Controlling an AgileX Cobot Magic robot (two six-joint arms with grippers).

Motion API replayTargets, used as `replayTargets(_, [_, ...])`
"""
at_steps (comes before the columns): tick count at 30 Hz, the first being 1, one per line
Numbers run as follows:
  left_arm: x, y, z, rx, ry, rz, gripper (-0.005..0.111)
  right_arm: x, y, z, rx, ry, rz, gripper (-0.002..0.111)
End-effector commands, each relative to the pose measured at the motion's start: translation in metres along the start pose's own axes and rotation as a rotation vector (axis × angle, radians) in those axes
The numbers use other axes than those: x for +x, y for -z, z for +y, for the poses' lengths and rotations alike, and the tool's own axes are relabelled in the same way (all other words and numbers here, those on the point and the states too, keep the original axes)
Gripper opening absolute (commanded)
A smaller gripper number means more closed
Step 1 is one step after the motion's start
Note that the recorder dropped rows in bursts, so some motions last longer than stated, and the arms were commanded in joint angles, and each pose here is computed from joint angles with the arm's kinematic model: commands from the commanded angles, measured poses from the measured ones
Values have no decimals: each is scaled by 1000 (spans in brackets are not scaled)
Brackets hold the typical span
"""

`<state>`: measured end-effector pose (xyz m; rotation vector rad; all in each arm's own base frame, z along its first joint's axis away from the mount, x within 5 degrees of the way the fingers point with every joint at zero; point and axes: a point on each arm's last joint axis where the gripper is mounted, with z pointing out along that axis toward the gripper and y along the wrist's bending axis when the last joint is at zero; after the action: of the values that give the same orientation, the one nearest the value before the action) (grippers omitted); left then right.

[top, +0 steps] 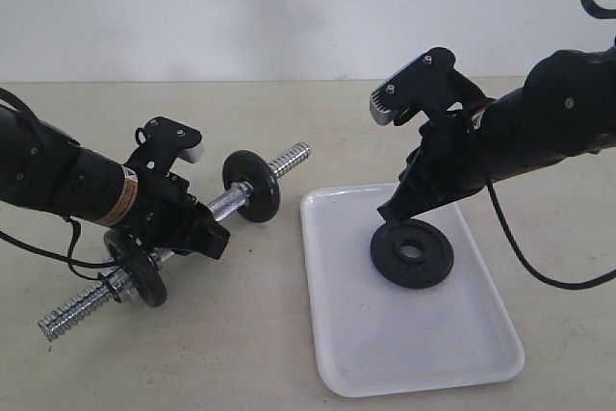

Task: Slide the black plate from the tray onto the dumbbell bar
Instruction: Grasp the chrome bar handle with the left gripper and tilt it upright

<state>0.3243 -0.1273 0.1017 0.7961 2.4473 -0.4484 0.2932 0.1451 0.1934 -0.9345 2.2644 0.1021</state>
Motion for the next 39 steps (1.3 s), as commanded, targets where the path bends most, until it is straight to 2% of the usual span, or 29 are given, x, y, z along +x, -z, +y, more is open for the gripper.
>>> replayTargets(1, [8,-6,1,-13,-15,33,4,-2,0,-1,5,13,-9,0])
replayTargets(8, [2,0,0,-17,-22,11,4,-2,0,-1,1,13,-1,0])
replayTargets(20, [-32,50,-12,-32,-57,-155,4,11,-22,2,-21,18,70,0])
replayTargets(29, [-38,61,-17,-11,-53,-187,4,11,-22,1,-13,76,78,0])
replayTargets(35, [-47,83,-28,32,-81,-252,4,14,-22,1,-16,105,108,0])
replayTargets(39, [-45,94,-31,20,-87,-270,4,14,-22,1,-9,114,102,0])
